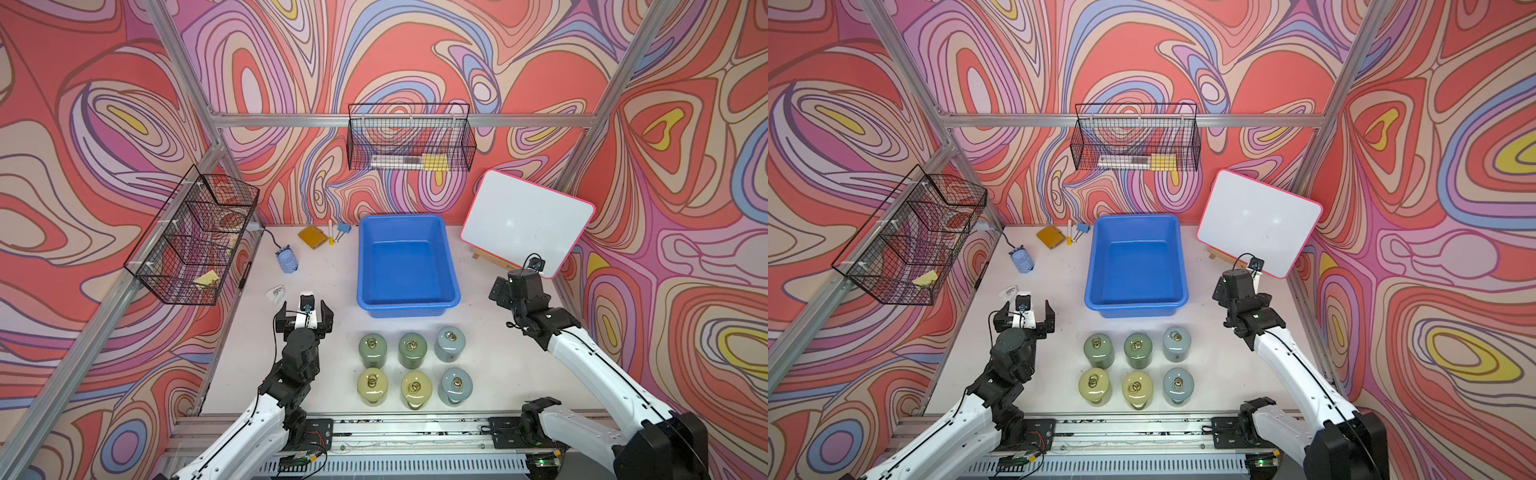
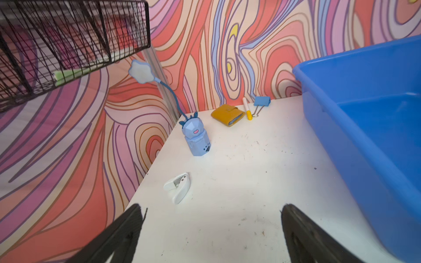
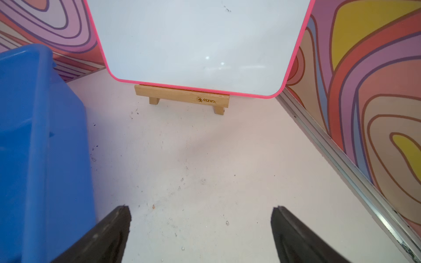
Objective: Take the tea canister out of the basket
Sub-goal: Reset both arms
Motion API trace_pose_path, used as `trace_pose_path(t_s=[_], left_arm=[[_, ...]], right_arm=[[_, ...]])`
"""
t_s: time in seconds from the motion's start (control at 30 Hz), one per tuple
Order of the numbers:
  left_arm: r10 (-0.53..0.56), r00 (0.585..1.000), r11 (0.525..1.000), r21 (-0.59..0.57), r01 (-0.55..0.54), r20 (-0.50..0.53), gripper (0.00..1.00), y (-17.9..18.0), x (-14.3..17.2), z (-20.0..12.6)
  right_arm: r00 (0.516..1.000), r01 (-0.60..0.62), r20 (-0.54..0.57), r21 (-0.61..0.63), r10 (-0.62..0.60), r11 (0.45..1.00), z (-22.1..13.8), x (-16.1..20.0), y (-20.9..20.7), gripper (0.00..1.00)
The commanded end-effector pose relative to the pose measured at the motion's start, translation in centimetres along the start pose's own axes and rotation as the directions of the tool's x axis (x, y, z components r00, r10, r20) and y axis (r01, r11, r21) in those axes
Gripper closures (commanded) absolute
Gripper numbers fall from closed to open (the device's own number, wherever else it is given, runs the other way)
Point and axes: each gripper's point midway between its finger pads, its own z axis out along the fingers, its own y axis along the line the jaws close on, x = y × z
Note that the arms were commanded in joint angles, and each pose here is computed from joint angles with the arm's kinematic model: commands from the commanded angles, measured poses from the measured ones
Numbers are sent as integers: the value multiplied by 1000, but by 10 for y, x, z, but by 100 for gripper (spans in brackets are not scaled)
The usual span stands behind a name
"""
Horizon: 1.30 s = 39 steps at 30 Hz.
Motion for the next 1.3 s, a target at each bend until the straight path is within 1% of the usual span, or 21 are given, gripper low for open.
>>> trace_pose_path(t_s=[0.0, 0.1, 0.2, 0.4, 0.47, 0.5, 0.53, 0.6, 0.7, 0.73, 0.8, 0.87, 0.9, 0.97, 1.1, 1.23, 1.27], left_arm=[[-59, 998, 998, 35, 58, 15, 1, -2, -9, 14], [-60, 998, 997, 38, 61, -35, 1, -3, 3, 27], [-63, 996, 997, 40, 65, -60, 1, -2, 14, 41], [-152, 983, 982, 94, 162, -106, 1, -1, 39, 76], [-168, 981, 978, 113, 178, -92, 1, -2, 43, 88], [-185, 978, 974, 118, 195, -96, 1, -3, 46, 92], [-209, 973, 963, 149, 223, -101, 1, -6, 46, 96], [-211, 967, 959, 159, 233, -143, 1, -9, 57, 106], [-217, 967, 955, 175, 238, -134, 1, -15, 69, 115], [-207, 967, 954, 186, 233, -149, 1, -19, 71, 116], [-176, 955, 952, 205, 227, -238, 1, -24, 74, 124], [-171, 962, 947, 233, 220, -213, 1, -29, 72, 124], [-164, 958, 947, 234, 220, -235, 1, -29, 74, 123], [-171, 962, 948, 232, 220, -215, 1, -29, 73, 123], [-171, 962, 947, 233, 220, -214, 1, -29, 73, 122], [-158, 964, 940, 267, 214, -216, 1, -34, 72, 122], [-157, 963, 940, 266, 213, -219, 1, -34, 72, 122]], right_arm=[[998, -28, 48, -47, 30, 998, 13, -12, 3, 2], [996, -29, 79, -37, 31, 999, 22, -14, -2, 2], [994, -19, 108, -34, 23, 999, 31, -16, -2, 2], [992, -5, 128, -3, 6, 1000, 51, -23, -7, 2], [990, 5, 143, -10, -4, 1000, 57, -24, -6, 2], [987, 10, 161, -15, -8, 1000, 59, -26, -5, 2], [984, 13, 177, -17, -10, 1000, 61, -27, -5, 2], [974, 24, 226, -32, -16, 999, 64, -29, -3, 2], [961, 28, 275, -36, -17, 999, 68, -32, -3, 2], [959, 34, 281, -39, -22, 999, 69, -32, -2, 2], [956, 50, 293, -35, -37, 998, 73, -33, -1, 2], [952, 70, 302, -34, -56, 997, 77, -34, 1, 2], [948, 80, 311, -35, -65, 996, 80, -34, 2, 2], [942, 101, 325, -32, -85, 994, 86, -35, 5, 2], [936, 122, 333, -16, -110, 992, 100, -33, 6, 2], [941, 133, 317, -32, -116, 991, 111, -19, 7, 2], [938, 128, 329, -34, -110, 991, 112, -15, 7, 2]])
